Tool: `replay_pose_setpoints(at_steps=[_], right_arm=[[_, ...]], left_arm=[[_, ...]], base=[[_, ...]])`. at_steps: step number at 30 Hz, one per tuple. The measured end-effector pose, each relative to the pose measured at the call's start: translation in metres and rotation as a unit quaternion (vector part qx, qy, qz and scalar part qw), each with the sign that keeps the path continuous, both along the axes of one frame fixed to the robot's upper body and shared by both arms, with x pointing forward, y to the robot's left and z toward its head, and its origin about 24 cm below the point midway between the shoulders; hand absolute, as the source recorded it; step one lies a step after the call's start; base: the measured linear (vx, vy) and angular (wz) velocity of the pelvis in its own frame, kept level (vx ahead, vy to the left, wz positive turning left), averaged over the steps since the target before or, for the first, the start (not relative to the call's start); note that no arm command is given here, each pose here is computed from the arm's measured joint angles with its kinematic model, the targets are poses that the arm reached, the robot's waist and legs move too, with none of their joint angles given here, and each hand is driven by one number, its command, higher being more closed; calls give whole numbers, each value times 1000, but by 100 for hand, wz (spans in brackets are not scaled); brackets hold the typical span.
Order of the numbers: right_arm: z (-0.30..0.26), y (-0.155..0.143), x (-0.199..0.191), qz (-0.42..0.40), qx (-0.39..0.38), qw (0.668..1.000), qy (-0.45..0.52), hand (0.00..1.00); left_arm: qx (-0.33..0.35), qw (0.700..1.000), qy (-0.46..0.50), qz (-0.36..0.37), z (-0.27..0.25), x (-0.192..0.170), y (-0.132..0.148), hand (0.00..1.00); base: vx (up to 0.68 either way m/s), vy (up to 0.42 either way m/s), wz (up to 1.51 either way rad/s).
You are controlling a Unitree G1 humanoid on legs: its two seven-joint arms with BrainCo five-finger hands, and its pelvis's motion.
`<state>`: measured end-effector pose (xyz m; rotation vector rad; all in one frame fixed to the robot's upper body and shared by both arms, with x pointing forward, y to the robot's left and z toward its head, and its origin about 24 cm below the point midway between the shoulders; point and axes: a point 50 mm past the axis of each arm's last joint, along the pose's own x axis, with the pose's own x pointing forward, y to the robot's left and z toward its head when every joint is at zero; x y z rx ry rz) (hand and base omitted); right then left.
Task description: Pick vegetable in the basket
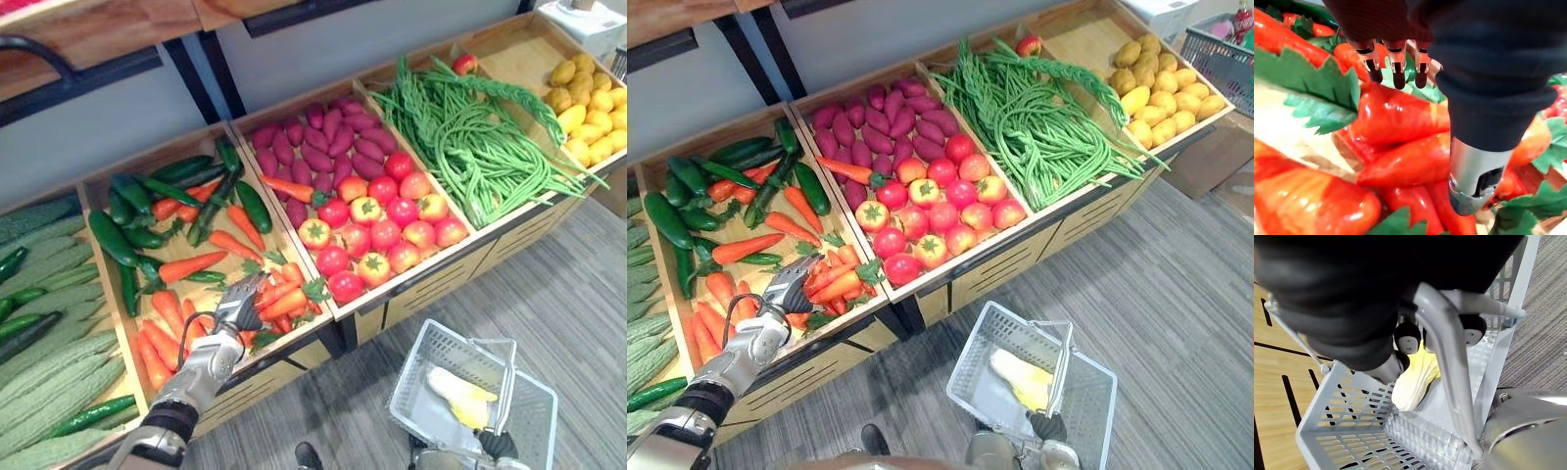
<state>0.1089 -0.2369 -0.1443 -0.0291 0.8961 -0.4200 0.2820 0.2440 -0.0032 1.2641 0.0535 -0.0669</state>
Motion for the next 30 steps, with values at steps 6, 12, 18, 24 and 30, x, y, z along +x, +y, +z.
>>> replay_pose_setpoints(at_steps=[6, 12, 18, 24, 30], right_arm=[[2, -4, 5, -12, -3, 1000, -8, 100], [7, -12, 15, -7, -15, 1000, -20, 100], [10, -16, 19, -7, -23, 999, -24, 100], [10, -16, 19, -10, -26, 999, -24, 100], [10, -16, 19, -9, -26, 999, -23, 100]], left_arm=[[8, 1000, 0, 11, 3, 8, 4, 0], [9, 999, -28, 33, 14, 17, 10, 100], [16, 998, -41, 54, 23, 23, 20, 100], [19, 997, -46, 57, 26, 26, 20, 100], [25, 997, -45, 53, 26, 26, 19, 100]], base=[[3, -28, -6], [-8, -38, -6], [-42, -40, -12], [-30, -33, 1], [-1, -22, 2]])
